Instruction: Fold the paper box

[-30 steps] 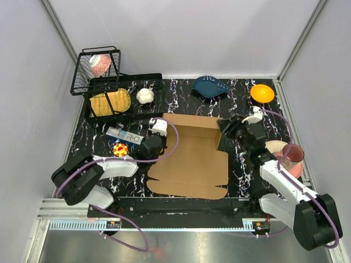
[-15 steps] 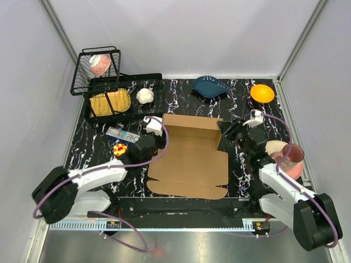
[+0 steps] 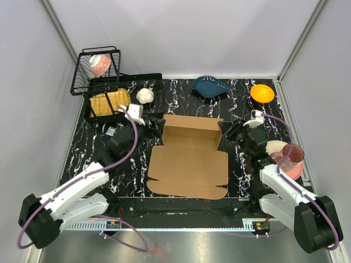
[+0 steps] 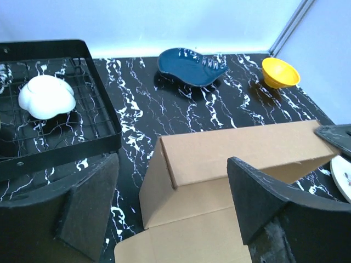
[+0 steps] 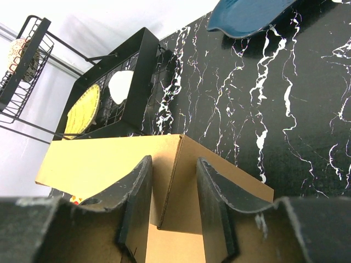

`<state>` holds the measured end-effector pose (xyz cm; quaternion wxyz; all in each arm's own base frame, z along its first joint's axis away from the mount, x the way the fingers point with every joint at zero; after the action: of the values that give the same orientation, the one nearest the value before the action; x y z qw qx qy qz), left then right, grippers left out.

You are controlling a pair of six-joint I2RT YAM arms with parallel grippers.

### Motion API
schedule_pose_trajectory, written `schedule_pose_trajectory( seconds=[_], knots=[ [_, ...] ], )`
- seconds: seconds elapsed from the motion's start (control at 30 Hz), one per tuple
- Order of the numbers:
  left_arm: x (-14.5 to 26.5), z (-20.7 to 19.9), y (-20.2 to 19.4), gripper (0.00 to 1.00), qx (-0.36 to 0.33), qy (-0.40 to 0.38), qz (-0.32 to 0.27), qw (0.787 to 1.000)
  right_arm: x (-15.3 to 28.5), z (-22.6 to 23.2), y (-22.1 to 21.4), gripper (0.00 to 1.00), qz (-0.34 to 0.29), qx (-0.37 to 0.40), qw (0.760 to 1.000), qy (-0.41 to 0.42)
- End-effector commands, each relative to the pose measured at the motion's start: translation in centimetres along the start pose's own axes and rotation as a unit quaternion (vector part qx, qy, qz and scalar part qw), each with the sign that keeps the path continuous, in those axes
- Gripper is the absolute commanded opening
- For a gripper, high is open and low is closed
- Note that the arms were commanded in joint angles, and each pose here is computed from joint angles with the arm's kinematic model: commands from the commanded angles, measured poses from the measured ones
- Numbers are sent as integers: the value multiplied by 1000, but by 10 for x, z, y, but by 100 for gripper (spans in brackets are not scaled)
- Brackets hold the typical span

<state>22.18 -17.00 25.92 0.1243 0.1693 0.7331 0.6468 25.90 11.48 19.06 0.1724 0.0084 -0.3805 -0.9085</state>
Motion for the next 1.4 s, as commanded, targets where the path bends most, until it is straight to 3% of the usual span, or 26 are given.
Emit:
schedule_pose_trajectory(
  seconds=[0.0, 0.13, 0.33, 0.57, 0.63, 0.73, 0.83, 1.37],
  knots=[
    [-26, 2, 10, 83, 92, -43, 16, 995, 11, -39, -31, 40, 78, 33, 992, -88],
    [-37, 3, 7, 78, 139, -140, 12, 980, 12, -41, -36, 39, 97, 36, 991, -86],
    [-68, 7, -8, 75, 165, -167, 46, 971, 11, -40, -39, 38, 106, 33, 990, -83],
    [-79, 3, -27, 62, 184, -197, 79, 960, 10, -38, -37, 37, 110, 31, 990, -83],
    [-79, 5, -35, 54, 187, -192, 85, 960, 10, -38, -39, 36, 114, 31, 990, -84],
    [-77, 6, -47, 33, 195, -192, 91, 957, 10, -41, -42, 34, 119, 28, 989, -87],
    [-76, 6, -61, 22, 209, -192, 101, 953, 9, -45, -47, 33, 129, 22, 987, -95],
    [-66, -13, -111, 5, 232, -194, 142, 943, 19, -65, -80, 22, 183, -81, 965, -169]
  ],
)
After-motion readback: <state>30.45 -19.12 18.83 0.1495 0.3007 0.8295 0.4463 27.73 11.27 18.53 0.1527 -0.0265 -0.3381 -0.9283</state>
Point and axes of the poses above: each gripper's point midway between its finger pads, its own x axis back along the fingers, its own z axis along the line the jaws close on, y = z × x, the point moved 7 cm from there along x, back along the fingers, and after that the axes turned 5 degrees about -x, right-handed, at the moved point
